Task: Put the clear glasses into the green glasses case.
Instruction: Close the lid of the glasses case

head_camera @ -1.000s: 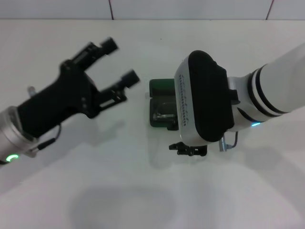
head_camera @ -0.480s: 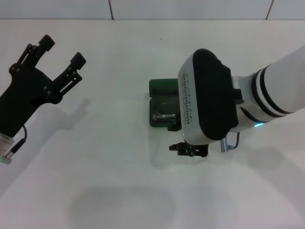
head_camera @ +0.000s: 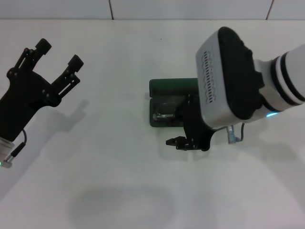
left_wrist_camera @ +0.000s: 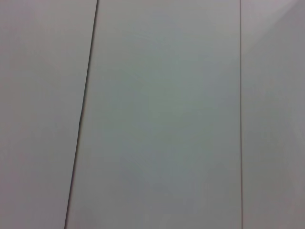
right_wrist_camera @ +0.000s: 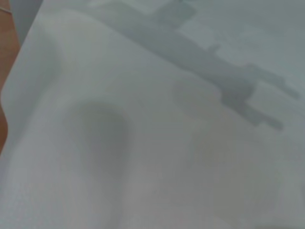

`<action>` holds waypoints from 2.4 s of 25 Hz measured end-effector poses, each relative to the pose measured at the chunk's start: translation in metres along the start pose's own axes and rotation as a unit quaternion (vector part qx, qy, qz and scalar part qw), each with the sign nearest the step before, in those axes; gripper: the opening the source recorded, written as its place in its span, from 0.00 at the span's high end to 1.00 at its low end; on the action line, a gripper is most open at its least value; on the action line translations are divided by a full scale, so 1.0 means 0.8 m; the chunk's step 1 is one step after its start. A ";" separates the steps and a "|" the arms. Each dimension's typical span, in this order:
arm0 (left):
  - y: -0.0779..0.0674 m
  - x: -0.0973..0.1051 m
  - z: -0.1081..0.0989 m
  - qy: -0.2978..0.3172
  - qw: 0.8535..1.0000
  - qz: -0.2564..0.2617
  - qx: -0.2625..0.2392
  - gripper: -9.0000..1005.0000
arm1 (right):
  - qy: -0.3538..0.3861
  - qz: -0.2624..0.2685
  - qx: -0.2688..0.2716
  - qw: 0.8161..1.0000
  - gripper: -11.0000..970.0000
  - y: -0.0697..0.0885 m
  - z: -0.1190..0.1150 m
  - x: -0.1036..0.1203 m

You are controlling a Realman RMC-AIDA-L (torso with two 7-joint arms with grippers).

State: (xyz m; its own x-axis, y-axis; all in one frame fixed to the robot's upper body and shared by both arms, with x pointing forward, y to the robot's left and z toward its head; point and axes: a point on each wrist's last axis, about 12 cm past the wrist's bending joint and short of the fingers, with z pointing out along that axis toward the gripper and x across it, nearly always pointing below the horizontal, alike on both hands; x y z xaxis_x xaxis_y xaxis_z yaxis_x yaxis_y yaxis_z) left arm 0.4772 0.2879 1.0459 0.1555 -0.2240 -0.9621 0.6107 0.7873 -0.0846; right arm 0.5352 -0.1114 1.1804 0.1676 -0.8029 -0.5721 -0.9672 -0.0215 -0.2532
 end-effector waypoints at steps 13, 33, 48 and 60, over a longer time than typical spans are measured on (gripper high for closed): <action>-0.002 0.000 0.003 -0.004 1.000 0.000 0.004 0.13 | -0.042 0.028 -0.005 0.999 0.60 -0.009 -0.011 0.016; -0.008 0.002 0.003 -0.003 1.000 -0.004 0.010 0.13 | -0.093 0.065 -0.010 0.994 0.59 -0.014 -0.031 0.040; -0.008 0.001 0.011 -0.008 1.000 -0.004 0.017 0.13 | -0.399 0.164 0.034 0.902 0.53 -0.005 -0.076 0.167; -0.008 -0.002 0.019 -0.015 1.000 -0.002 0.024 0.13 | -0.461 0.139 0.131 0.867 0.17 0.018 -0.069 0.197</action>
State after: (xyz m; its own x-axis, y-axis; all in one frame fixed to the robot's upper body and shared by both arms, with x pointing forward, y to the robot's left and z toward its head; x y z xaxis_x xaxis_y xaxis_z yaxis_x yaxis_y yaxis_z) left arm 0.4844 0.2743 1.0518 0.1760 -0.2459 -0.9532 0.6478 0.7581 -0.0760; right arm 0.5372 -0.2712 1.1293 0.1338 0.0635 -0.9890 -0.9381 0.3297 -0.1058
